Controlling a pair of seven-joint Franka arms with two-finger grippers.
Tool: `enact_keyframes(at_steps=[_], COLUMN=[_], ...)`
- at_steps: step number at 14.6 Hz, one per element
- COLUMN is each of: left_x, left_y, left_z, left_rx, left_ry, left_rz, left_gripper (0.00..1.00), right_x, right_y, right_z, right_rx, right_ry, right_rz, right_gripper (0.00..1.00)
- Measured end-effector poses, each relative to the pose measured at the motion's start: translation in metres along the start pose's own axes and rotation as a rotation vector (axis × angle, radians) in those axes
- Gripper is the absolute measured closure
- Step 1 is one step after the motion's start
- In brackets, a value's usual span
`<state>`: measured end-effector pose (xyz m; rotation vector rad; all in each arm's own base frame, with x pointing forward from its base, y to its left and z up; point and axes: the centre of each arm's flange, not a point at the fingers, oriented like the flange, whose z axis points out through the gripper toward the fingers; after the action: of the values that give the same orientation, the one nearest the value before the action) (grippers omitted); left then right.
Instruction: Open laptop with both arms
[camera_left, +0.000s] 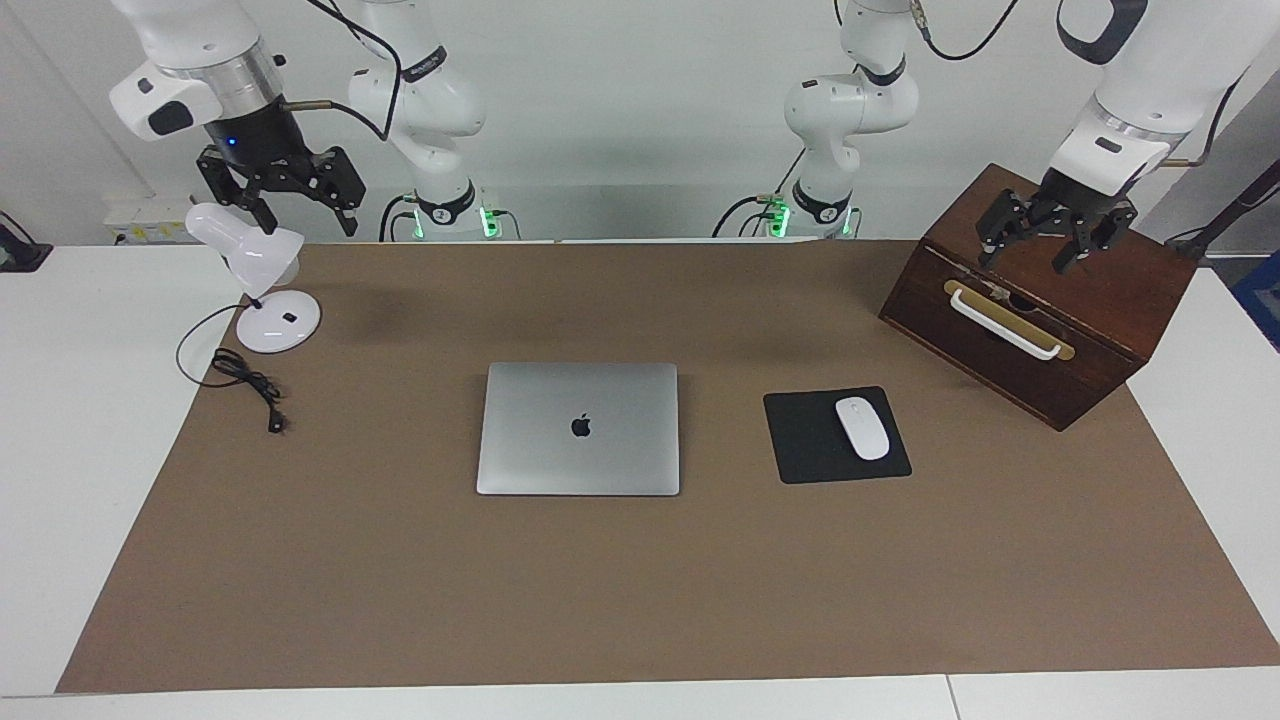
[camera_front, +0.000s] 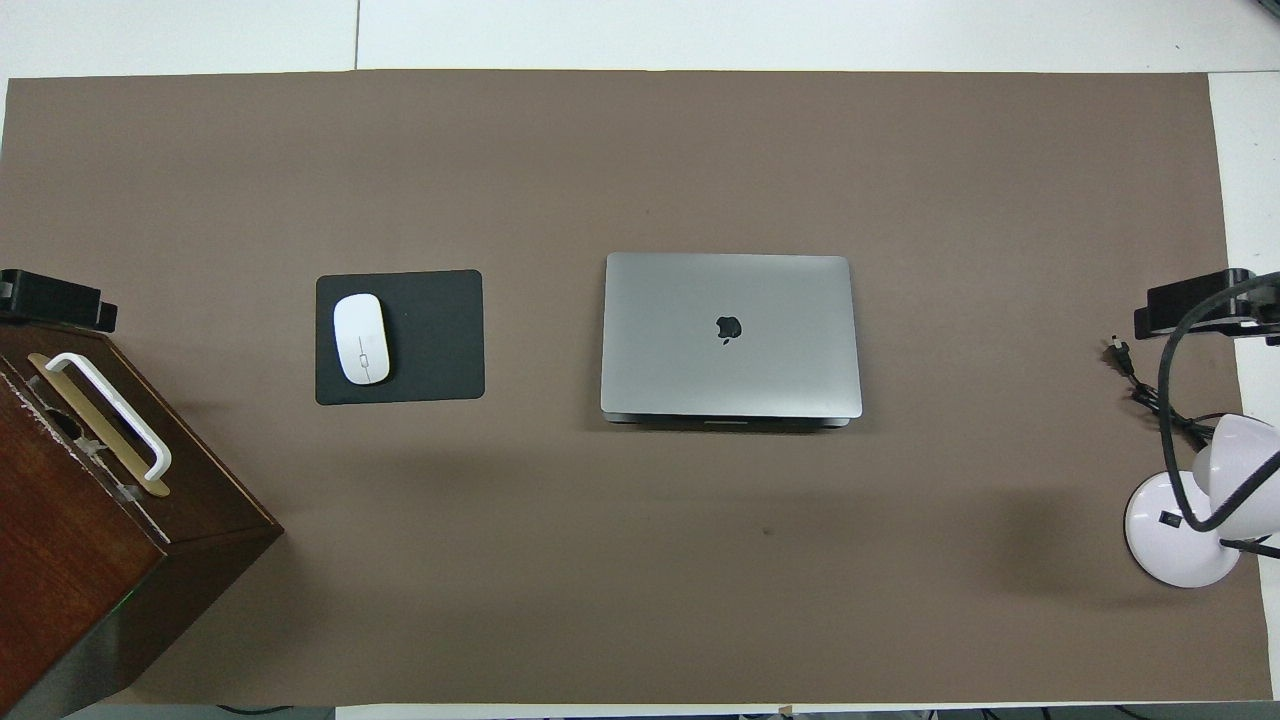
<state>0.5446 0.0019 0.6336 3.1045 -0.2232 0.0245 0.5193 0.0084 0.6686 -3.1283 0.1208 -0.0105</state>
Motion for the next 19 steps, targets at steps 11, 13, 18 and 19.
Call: enact_keyframes(at_steps=[11, 13, 18, 19], left_x=[-0.0027, -0.0032, -0.0034, -0.0035], left_y=[0.0015, 0.0015, 0.0015, 0.0016], left_z=[-0.0034, -0.0023, -0.0022, -0.0023], left_rx=[0.001, 0.0, 0.0, 0.0], left_ry=[0.002, -0.003, -0.004, -0.003], left_rz=[0.002, 0.002, 0.001, 0.001], left_gripper=[0.0, 0.0, 0.0, 0.09], right_x=[0.0008, 0.0019, 0.0024, 0.0025], right_y=[0.0027, 0.0014, 0.0064, 0.0076], right_z=[0.0005, -0.0005, -0.0007, -0.0007], right_rx=[0.0, 0.001, 0.002, 0.002], right_ry=[0.003, 0.015, 0.015, 0.016], right_rz=[0.005, 0.003, 0.005, 0.005], right_gripper=[0.0, 0.0, 0.0, 0.0])
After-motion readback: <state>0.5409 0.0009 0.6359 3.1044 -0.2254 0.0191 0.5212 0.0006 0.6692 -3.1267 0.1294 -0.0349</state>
